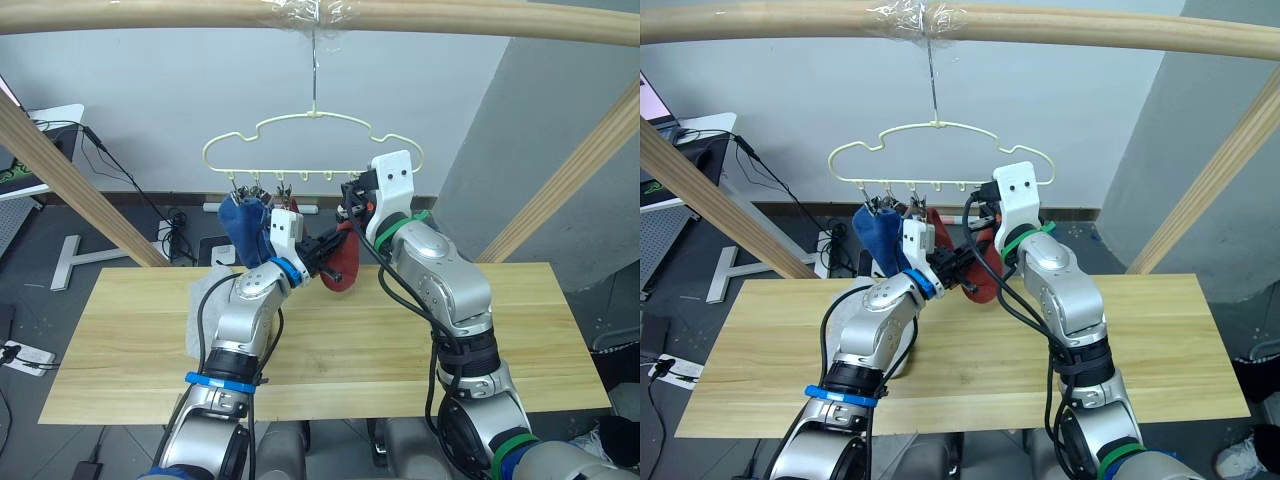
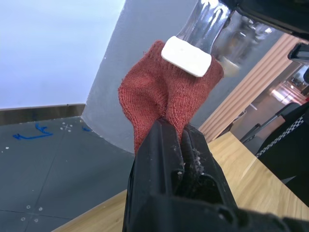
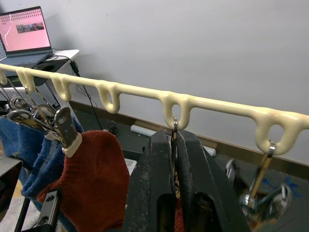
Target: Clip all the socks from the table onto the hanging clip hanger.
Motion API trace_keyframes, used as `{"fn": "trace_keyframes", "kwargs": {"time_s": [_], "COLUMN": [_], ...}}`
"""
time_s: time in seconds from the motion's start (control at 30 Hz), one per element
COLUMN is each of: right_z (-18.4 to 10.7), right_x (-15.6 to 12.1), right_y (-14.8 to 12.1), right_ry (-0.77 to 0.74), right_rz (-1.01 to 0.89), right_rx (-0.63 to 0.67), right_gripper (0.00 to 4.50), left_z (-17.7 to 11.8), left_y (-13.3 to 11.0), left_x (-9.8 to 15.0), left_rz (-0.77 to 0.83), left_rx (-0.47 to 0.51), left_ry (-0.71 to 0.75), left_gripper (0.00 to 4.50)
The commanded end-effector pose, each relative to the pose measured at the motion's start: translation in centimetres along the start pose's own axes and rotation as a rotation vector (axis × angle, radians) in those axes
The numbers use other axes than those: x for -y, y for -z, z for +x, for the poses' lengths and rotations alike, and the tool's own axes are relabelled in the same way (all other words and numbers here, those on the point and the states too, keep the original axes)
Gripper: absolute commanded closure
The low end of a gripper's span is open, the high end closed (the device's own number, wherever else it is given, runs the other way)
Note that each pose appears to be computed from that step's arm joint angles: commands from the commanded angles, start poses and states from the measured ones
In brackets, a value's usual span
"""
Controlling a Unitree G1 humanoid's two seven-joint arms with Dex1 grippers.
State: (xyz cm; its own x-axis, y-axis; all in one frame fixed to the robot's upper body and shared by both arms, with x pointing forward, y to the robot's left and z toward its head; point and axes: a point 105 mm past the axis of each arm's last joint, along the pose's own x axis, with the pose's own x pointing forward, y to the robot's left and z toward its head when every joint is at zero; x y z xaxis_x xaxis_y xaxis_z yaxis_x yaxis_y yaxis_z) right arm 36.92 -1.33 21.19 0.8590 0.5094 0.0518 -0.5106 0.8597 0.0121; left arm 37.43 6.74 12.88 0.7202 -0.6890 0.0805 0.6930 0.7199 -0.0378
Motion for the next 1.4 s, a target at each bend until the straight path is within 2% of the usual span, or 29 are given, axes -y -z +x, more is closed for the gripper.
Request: {"fn": "trace_keyframes", "kwargs": {"time_s": [0.03, 0.13, 0.3, 0.4, 0.5, 0.6, 0.87, 1.0, 1.13, 1.27, 1.4], "right_z": [-0.4, -0.4, -0.4, -0.7, -0.9, -1.7, -4.1, -5.9, -6.4, -6.3, -6.0], "right_x": [-0.6, -0.3, 0.0, 0.0, -0.1, -0.1, 0.0, 0.2, 0.9, 1.6, 2.3], "right_y": [-1.3, -1.8, -1.9, -2.0, -2.0, -1.8, -2.0, -2.4, -2.3, -1.9, -1.6], "right_ry": [-0.017, 0.007, 0.015, 0.007, 0.0, -0.011, -0.041, -0.044, 0.0, 0.055, 0.107], "right_rz": [0.005, 0.019, 0.02, 0.016, 0.009, -0.019, -0.082, -0.146, -0.144, -0.134, -0.135], "right_rx": [0.051, 0.075, 0.077, 0.078, 0.08, 0.075, 0.079, 0.095, 0.099, 0.086, 0.075], "right_gripper": [4.5, 3.62, 1.79, 1.79, 1.74, 1.74, 1.74, 1.74, 1.74, 2.56, 2.56], "left_z": [0.2, 0.2, 0.3, 0.2, 0.2, 0.0, -1.5, -3.5, -4.9, -5.2, -5.6], "left_y": [-2.1, -2.2, -2.1, -2.2, -2.1, -1.9, -1.6, -2.0, -3.0, -4.7, -5.6], "left_x": [0.1, 0.2, 1.0, 1.0, 0.4, 0.3, 0.3, 0.9, 1.2, 1.5, 1.6], "left_rz": [0.007, -0.018, -0.032, 0.007, 0.018, 0.098, 0.161, 0.266, 0.32, 0.351, 0.36], "left_rx": [0.073, 0.076, 0.064, 0.066, 0.06, 0.036, 0.016, -0.012, -0.028, -0.023, -0.024], "left_ry": [0.003, 0.01, 0.054, 0.051, 0.018, 0.035, 0.098, 0.246, 0.342, 0.398, 0.441], "left_gripper": [4.49, 4.5, 4.5, 4.5, 3.8, 2.99, 2.99, 2.99, 2.99, 2.97, 2.97]}}
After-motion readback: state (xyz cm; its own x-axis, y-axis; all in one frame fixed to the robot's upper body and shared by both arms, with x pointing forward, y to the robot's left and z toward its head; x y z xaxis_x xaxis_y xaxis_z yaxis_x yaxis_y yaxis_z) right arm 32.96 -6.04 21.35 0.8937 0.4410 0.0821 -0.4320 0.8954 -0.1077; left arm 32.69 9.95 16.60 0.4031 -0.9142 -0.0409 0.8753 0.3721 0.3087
